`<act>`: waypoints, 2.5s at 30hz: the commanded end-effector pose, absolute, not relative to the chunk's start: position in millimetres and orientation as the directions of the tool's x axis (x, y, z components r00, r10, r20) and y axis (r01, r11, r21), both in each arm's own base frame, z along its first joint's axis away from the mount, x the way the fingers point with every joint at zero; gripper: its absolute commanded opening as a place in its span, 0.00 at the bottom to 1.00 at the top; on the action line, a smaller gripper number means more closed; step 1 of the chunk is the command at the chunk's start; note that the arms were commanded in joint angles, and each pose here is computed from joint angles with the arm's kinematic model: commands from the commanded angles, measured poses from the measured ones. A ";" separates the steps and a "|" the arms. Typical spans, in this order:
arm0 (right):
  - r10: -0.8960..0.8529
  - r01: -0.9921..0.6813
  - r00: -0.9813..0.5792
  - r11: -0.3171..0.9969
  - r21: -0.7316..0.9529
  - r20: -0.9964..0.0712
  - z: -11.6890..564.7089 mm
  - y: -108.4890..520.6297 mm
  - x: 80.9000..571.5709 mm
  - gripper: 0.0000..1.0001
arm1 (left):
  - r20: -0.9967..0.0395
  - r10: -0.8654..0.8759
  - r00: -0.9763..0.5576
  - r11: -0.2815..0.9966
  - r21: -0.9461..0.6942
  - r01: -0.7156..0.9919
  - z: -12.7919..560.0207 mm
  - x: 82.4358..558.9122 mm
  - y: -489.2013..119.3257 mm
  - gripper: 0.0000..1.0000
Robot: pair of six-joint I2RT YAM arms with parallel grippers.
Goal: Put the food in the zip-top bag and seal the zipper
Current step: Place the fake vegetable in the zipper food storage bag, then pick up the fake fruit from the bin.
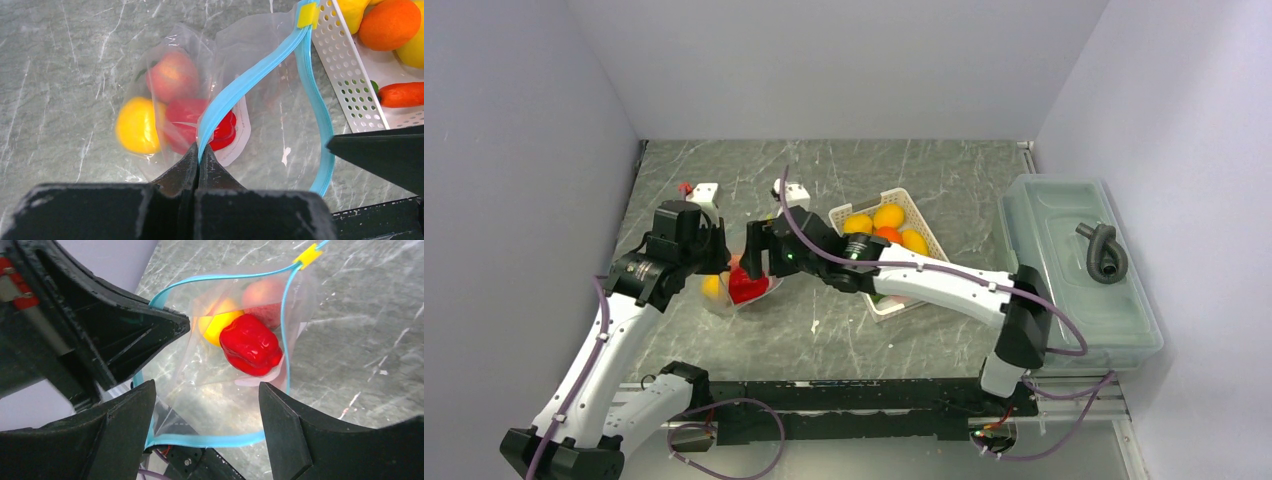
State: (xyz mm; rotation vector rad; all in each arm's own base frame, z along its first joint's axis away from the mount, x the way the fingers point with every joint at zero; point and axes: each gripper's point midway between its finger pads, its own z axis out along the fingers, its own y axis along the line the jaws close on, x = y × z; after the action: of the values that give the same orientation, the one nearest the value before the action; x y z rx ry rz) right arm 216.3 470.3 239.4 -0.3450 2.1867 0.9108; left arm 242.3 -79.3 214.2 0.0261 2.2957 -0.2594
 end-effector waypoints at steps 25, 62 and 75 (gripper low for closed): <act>0.060 -0.073 -0.578 0.990 0.124 -0.814 220.5 246.0 308.4 0.78 | -0.756 -0.055 -0.653 0.975 -0.180 0.127 218.4 247.7 -82.8 0.00; -0.009 -0.066 -0.749 0.996 0.061 -0.662 127.4 264.5 411.6 0.82 | -0.750 -0.048 -0.660 0.978 -0.170 0.122 215.6 249.1 -81.6 0.00; -0.017 -0.073 -0.799 0.995 0.069 -0.602 87.5 269.6 424.9 0.90 | -0.749 -0.045 -0.661 0.977 -0.172 0.128 215.3 248.4 -82.5 0.00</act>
State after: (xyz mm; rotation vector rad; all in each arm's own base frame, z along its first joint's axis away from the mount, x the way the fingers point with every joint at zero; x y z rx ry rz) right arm 413.9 260.5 82.3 -0.0540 2.5143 0.0640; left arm 243.7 -79.5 210.7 0.0345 2.3099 -0.2520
